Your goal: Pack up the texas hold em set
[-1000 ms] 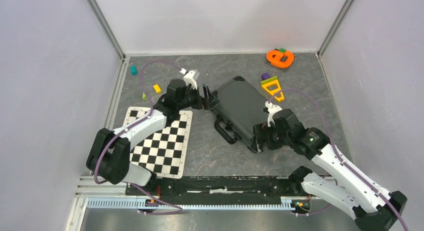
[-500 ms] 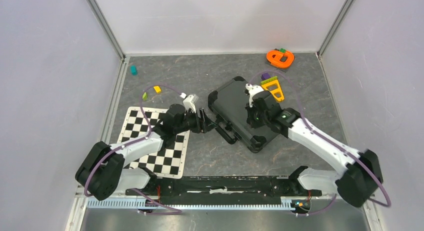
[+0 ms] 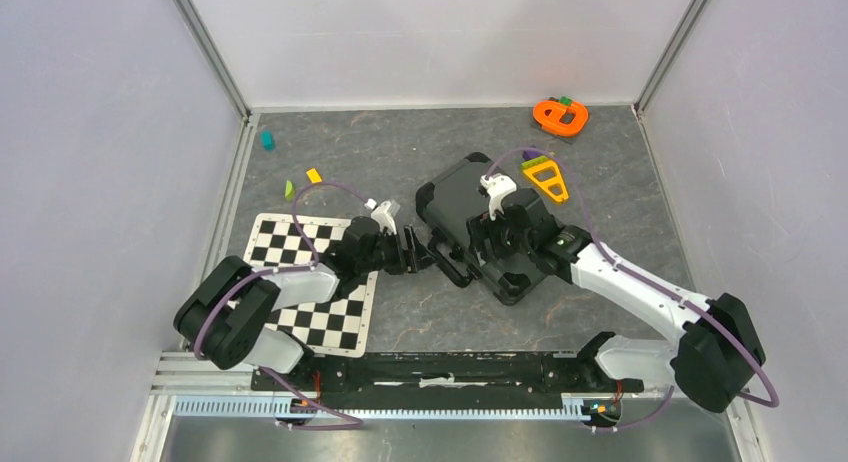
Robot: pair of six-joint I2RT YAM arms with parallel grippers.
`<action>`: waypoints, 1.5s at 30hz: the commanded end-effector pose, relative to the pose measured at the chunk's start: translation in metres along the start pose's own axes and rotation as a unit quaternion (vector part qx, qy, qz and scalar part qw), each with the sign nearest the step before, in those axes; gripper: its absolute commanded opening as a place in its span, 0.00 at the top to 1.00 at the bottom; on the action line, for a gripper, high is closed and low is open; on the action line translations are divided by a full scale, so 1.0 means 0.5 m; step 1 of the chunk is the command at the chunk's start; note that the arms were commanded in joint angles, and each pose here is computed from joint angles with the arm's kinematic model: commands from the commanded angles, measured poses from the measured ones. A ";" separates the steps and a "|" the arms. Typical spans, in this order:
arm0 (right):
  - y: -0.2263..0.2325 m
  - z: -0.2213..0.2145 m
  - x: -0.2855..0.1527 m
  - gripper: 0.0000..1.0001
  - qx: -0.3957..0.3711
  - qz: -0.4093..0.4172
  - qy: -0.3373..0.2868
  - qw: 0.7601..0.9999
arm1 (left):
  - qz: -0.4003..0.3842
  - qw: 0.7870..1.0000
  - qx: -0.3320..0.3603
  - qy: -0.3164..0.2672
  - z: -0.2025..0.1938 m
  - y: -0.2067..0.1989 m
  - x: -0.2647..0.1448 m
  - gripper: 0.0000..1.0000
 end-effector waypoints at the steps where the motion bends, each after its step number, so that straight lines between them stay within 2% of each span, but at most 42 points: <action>1: -0.007 -0.037 -0.038 0.02 -0.071 -0.043 0.043 0.996 | -0.015 0.998 -0.001 -0.053 0.045 -0.001 0.013 0.22; 7: -0.014 -0.014 -0.055 0.02 -0.096 -0.092 0.042 0.990 | -0.045 0.997 -0.010 -0.060 0.073 0.017 0.051 0.22; 11: -0.017 0.001 -0.065 0.02 -0.088 -0.101 0.023 0.991 | -0.050 0.998 0.006 -0.044 0.072 0.030 0.083 0.31; 13: -0.015 0.005 -0.067 0.03 -0.086 -0.097 0.016 0.991 | -0.078 0.995 0.027 -0.047 0.072 0.023 0.092 0.37; 15: -0.013 0.005 -0.066 0.03 -0.085 -0.091 0.015 0.992 | -0.111 0.991 0.057 -0.057 0.071 0.013 0.101 0.38; 17: -0.010 0.003 -0.061 0.03 -0.085 -0.086 0.018 0.992 | -0.107 0.991 0.065 -0.047 0.067 0.024 0.118 0.39; 22: -0.007 -0.004 -0.050 0.03 -0.093 -0.079 0.024 0.992 | -0.147 0.987 0.056 -0.041 0.058 0.018 0.140 0.42; 23: -0.006 -0.008 -0.048 0.02 -0.097 -0.074 0.027 0.992 | -0.161 0.985 0.055 -0.038 0.056 0.012 0.142 0.46; 25: -0.003 -0.011 -0.046 0.02 -0.102 -0.066 0.029 0.992 | -0.188 0.980 0.051 -0.039 0.060 -0.003 0.142 0.60; 26: -0.001 -0.013 -0.046 0.02 -0.104 -0.061 0.029 0.992 | -0.197 0.979 0.047 -0.038 0.061 -0.010 0.141 0.73; 27: -0.001 -0.015 -0.046 0.02 -0.107 -0.058 0.028 0.992 | -0.206 0.977 0.043 -0.035 0.063 -0.017 0.138 0.91; 28: -0.001 -0.016 -0.047 0.02 -0.107 -0.058 0.028 0.992 | -0.212 0.976 0.041 -0.034 0.067 -0.026 0.135 0.97; 36: -0.010 0.003 -0.067 0.02 -0.121 -0.073 0.023 0.990 | -0.264 0.964 0.020 -0.028 0.112 -0.118 0.081 0.98; 41: 0.000 -0.021 -0.054 0.02 -0.139 -0.059 0.048 0.987 | -0.268 0.963 0.000 -0.017 0.129 -0.140 0.082 0.98; 45: 0.019 -0.009 -0.041 0.02 -0.156 -0.059 0.043 0.985 | -0.283 0.959 -0.019 -0.008 0.132 -0.146 0.096 0.98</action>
Point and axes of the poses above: each gripper's point midway between its finger pads, its own x axis out along the fingers, its own y axis along the line the jaws close on, z = x × y, the point moved 5 cm from there along -x, back along the fingers, and after that the axes turned 4 degrees about -x, right-handed, at the moved point
